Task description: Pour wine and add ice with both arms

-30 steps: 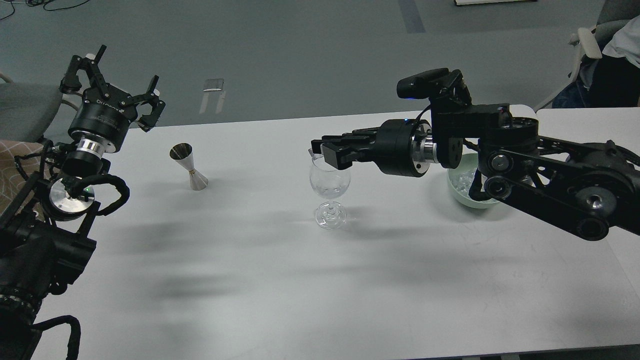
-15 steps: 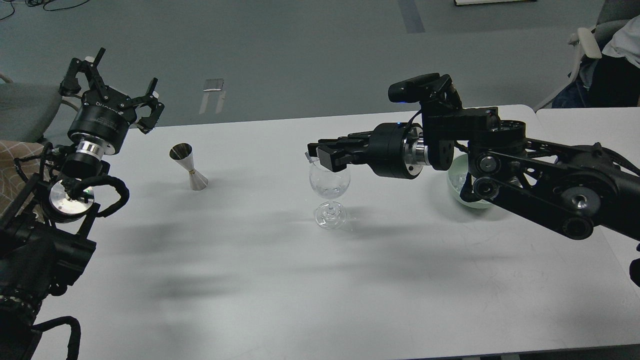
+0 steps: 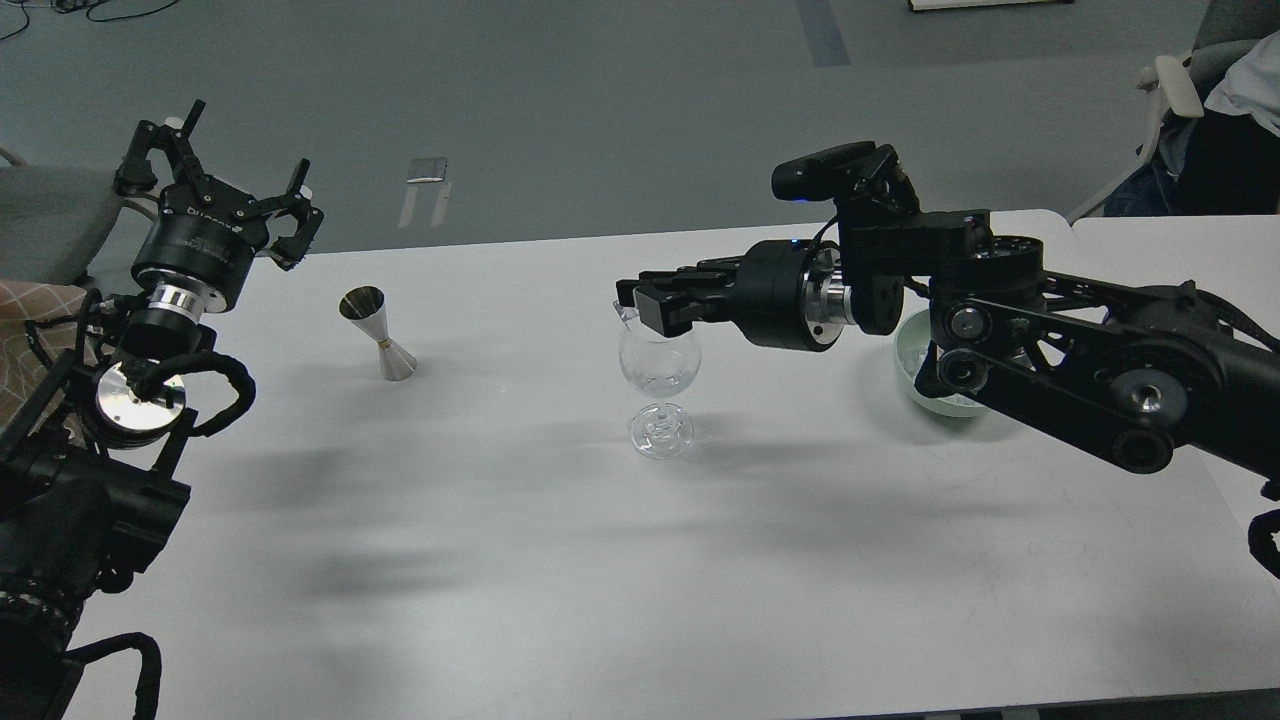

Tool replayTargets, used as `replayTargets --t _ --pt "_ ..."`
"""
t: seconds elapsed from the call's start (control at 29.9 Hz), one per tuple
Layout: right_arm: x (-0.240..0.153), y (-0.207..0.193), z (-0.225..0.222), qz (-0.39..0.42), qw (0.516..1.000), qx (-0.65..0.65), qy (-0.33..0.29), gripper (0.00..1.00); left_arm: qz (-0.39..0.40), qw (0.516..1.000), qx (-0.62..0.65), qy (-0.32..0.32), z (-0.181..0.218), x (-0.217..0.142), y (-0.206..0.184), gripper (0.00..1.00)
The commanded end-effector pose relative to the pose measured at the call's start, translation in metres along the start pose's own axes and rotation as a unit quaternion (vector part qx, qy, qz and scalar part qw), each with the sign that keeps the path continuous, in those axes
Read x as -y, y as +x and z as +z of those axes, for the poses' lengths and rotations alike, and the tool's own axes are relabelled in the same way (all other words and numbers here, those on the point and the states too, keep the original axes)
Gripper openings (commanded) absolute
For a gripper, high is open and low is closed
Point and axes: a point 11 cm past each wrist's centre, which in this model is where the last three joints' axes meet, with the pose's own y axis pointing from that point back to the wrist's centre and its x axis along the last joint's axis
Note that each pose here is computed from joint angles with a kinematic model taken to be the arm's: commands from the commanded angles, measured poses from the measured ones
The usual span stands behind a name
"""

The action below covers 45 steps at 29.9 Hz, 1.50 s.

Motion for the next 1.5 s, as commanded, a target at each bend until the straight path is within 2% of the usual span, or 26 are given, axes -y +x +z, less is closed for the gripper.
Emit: replayTargets --t 0.0,0.1,0.3,0.37,0.43,0.47,0.6,0.74,0.87,1.14,1.34,1.47 --pt "0.0 0.0 0.0 0.0 1.0 0.0 0.001 0.37 0.0 1.0 0.0 -0.001 0.0 0.0 0.0 0.98" --pt "0.0 0.0 0.0 0.001 1.0 0.0 0.001 0.42 0.0 1.0 0.0 0.001 0.0 0.0 0.0 0.98" --pt "-0.001 0.003 -0.002 0.003 1.0 -0.003 0.002 0.44 0.0 1.0 0.0 0.0 0.001 0.0 0.0 0.98" --pt "-0.002 0.008 -0.002 0.012 1.0 -0.001 0.003 0.52 0.0 1.0 0.0 0.0 0.001 0.0 0.0 0.98" --pt "-0.005 0.02 -0.003 0.034 0.999 0.006 0.005 0.9 0.0 1.0 0.0 0.0 0.0 0.0 0.0 0.98" --pt "-0.008 0.027 -0.003 0.045 0.999 0.011 0.007 1.0 0.0 1.0 0.0 0.0 0.0 0.0 0.0 0.98" --pt "-0.029 0.066 0.004 0.119 0.992 0.048 0.013 1.0 0.0 1.0 0.0 0.0 0.0 0.0 0.0 0.98" --pt "-0.049 0.088 0.014 0.175 0.98 0.094 0.023 1.0 0.0 1.0 0.0 0.002 -0.002 0.0 0.0 0.98" --pt "-0.08 0.108 0.038 0.265 0.932 0.238 0.072 1.0 -0.001 1.0 0.004 0.008 -0.004 0.0 0.0 0.98" --pt "-0.132 0.135 0.074 0.367 0.85 0.357 0.122 1.0 -0.003 1.0 0.003 0.015 -0.005 0.001 -0.002 0.98" --pt "-0.163 0.132 0.135 0.439 0.717 0.517 0.158 1.0 -0.002 1.0 -0.007 0.004 -0.007 0.001 -0.003 0.98" --pt "-0.181 0.117 0.182 0.473 0.604 0.615 0.184 1.0 -0.004 1.0 -0.008 0.006 -0.01 0.001 -0.004 0.98"
